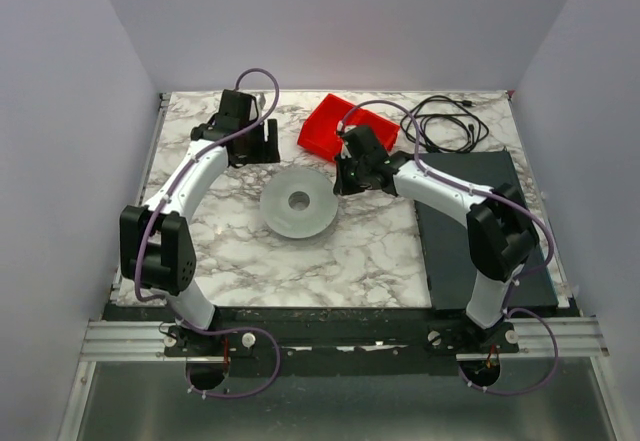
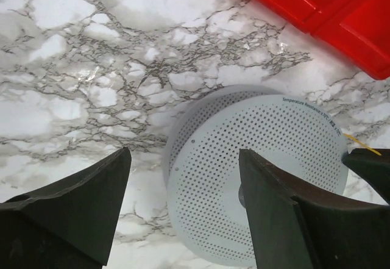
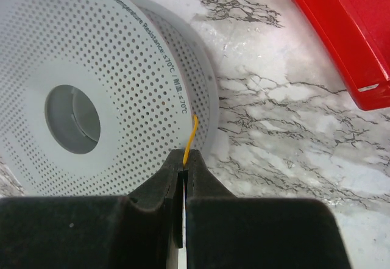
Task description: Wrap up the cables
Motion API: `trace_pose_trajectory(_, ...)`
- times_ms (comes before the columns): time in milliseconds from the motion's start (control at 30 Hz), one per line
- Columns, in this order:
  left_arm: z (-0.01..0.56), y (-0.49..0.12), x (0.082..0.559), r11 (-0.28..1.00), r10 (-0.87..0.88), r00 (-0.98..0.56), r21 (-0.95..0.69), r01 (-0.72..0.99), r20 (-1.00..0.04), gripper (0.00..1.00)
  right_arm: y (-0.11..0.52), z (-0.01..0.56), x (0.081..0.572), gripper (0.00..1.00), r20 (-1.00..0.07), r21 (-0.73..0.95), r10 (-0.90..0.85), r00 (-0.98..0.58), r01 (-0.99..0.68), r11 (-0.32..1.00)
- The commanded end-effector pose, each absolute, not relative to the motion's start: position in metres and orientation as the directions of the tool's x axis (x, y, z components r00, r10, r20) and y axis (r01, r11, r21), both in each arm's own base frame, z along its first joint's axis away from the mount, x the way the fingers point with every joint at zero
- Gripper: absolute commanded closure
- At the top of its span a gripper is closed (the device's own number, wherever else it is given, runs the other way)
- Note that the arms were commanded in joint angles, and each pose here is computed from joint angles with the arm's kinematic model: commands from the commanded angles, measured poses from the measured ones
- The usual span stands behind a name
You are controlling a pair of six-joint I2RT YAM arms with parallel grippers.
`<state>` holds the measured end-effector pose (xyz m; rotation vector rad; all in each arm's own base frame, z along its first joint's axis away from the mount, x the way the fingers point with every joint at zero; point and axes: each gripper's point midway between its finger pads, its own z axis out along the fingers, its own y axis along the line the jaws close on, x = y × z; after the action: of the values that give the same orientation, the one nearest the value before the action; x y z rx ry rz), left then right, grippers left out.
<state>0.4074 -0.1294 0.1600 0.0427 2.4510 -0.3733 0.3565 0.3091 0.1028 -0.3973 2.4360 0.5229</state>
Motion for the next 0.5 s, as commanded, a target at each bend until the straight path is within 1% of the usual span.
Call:
trace_pose_trajectory(0, 0.161, -0.109, 0.391, 0.982, -0.072, -0.815, -0.183, 0.043, -0.575, 0.27, 0.318, 0.103, 0.358, 0.97, -0.614, 0.292, -0.159, -0.773, -0.41, 0.864)
trace_pose_trajectory(133, 0.165, -0.107, 0.358, 0.97, -0.166, -0.82, -0.242, -0.034, -0.548, 0.32, 0.316, 0.097, 0.356, 0.97, -0.605, 0.286, -0.166, -0.779, -0.407, 0.867)
trace_pose_trajectory(267, 0.151, -0.12, 0.317, 0.924, -0.261, -0.831, -0.375, -0.068, -0.491, 0.42, 0.31, 0.089, 0.35, 0.97, -0.59, 0.275, -0.181, -0.787, -0.407, 0.871)
trace_pose_trajectory(367, 0.146, -0.132, 0.302, 0.893, -0.292, -0.833, -0.446, -0.063, -0.469, 0.46, 0.303, 0.082, 0.345, 0.96, -0.583, 0.252, -0.199, -0.788, -0.409, 0.877)
trace_pose_trajectory(467, 0.134, -0.143, 0.296, 0.885, -0.289, -0.849, -0.463, -0.06, -0.442, 0.55, 0.295, 0.075, 0.34, 0.96, -0.577, 0.236, -0.21, -0.789, -0.408, 0.882)
